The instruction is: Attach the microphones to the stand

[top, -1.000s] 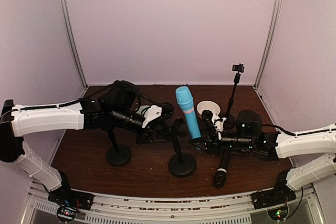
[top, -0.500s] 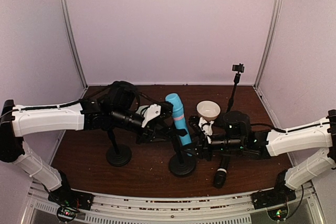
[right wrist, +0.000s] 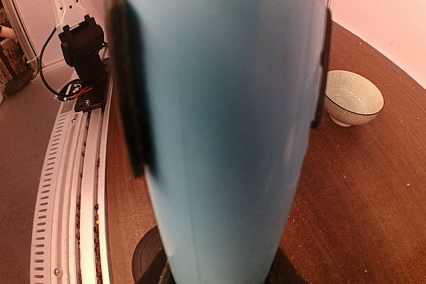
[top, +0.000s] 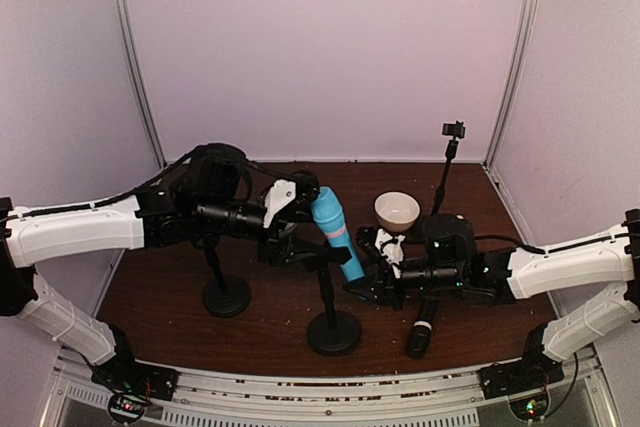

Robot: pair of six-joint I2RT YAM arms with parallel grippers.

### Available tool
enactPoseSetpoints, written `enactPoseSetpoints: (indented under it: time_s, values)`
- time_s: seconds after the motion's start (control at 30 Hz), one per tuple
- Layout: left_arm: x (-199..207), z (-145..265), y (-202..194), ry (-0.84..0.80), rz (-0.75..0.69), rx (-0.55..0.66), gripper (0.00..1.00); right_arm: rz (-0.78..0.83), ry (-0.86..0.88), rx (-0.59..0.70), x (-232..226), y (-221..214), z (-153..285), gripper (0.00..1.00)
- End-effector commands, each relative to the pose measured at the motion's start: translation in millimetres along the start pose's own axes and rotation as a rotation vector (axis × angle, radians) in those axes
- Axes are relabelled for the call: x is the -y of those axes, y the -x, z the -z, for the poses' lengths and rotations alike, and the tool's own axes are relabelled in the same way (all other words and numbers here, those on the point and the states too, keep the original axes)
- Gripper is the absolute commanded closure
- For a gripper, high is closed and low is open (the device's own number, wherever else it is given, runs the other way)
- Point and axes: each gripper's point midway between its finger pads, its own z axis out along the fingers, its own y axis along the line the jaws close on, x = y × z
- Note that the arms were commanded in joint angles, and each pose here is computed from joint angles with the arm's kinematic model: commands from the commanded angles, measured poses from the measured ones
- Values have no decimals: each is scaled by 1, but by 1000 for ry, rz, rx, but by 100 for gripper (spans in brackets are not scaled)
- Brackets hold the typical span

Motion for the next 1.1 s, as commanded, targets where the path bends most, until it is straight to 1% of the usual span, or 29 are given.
enactPoseSetpoints:
  time_s: [0.0,0.1,0.13,0.17,0.2,0.27,0.33,0.43,0.5,0.6,0.67,0.73,0.87,1.07]
  values:
    - [-11,13,12,79,-22,27,33,20,-46,21,4,11,6,89]
    - [-21,24,12,160,-38,-2,31,35,-98,48,13,25,8,89]
    - [-32,30,10,228,-42,-21,21,43,-110,61,16,32,8,90]
    - [-49,37,9,331,-26,-44,5,47,-119,69,18,38,6,89]
    - [-62,45,9,417,-8,-61,3,54,-121,78,19,46,5,89]
    - [-81,59,9,544,-2,-85,2,68,-137,93,24,62,1,89]
    - [-92,72,10,630,5,-88,2,73,-169,94,33,70,-4,90]
    - [-96,89,17,704,7,-34,2,70,-196,121,47,87,-8,89]
    - [-103,106,21,796,25,13,2,65,-215,142,58,98,-11,89]
    - [-112,124,14,916,49,42,2,71,-274,161,80,114,-15,90]
    - [-110,126,10,924,21,40,2,76,-322,169,100,125,-20,90]
    - [-109,132,10,941,27,52,2,73,-364,169,120,131,-29,90]
    - [-105,141,11,949,10,65,2,75,-430,153,151,137,-45,90]
    - [-101,162,19,991,4,106,2,65,-531,141,195,144,-52,89]
